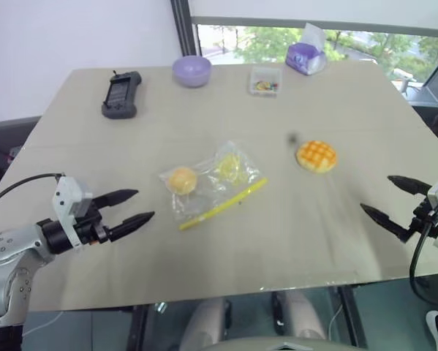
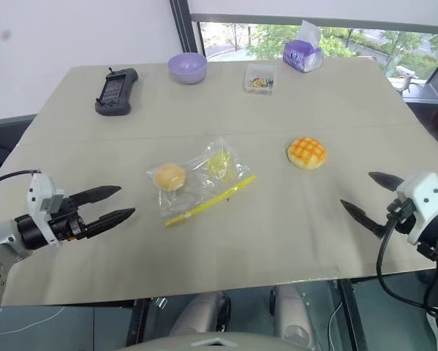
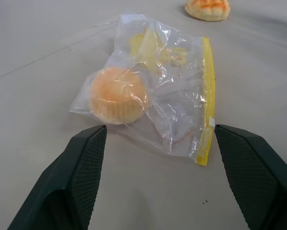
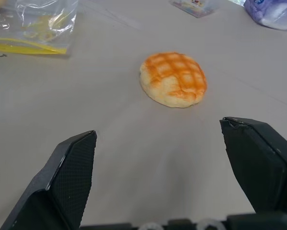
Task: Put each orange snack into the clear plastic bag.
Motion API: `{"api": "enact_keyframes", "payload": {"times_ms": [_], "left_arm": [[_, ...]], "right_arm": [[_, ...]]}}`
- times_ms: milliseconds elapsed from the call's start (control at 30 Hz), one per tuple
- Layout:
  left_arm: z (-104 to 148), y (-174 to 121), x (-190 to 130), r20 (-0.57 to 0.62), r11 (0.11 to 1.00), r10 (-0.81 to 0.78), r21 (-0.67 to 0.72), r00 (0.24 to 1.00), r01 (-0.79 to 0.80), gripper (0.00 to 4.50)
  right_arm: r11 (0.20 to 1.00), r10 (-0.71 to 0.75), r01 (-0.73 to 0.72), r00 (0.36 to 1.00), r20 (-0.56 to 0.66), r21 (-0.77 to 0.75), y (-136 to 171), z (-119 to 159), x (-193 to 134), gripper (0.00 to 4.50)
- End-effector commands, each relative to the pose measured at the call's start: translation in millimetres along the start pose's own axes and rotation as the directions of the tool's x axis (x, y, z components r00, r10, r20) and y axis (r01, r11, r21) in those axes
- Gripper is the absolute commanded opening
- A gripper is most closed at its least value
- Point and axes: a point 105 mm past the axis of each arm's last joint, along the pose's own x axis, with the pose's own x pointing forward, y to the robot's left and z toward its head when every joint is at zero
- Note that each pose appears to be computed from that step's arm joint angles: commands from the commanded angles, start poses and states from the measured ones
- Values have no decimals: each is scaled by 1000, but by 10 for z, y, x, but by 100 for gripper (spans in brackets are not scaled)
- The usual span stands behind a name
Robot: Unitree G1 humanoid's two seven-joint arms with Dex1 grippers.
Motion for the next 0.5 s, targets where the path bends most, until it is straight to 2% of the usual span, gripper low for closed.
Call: {"api": "enact_keyframes", "payload": {"times_ms": [33,300,500], "left_arm": [[68,-36,37,24,1000,-23,17,999,22,380],[16,-235,161,6,995,-92,36,996,91,380],[-68,-424,353,-32,978,-85,190,996,90,380]], "right_arm": [[1000,5,-3,999,44,-31,17,151,25,450],[998,57,-54,995,85,-33,157,247,133,450],[982,185,-178,972,148,-58,529,408,373,450]]}}
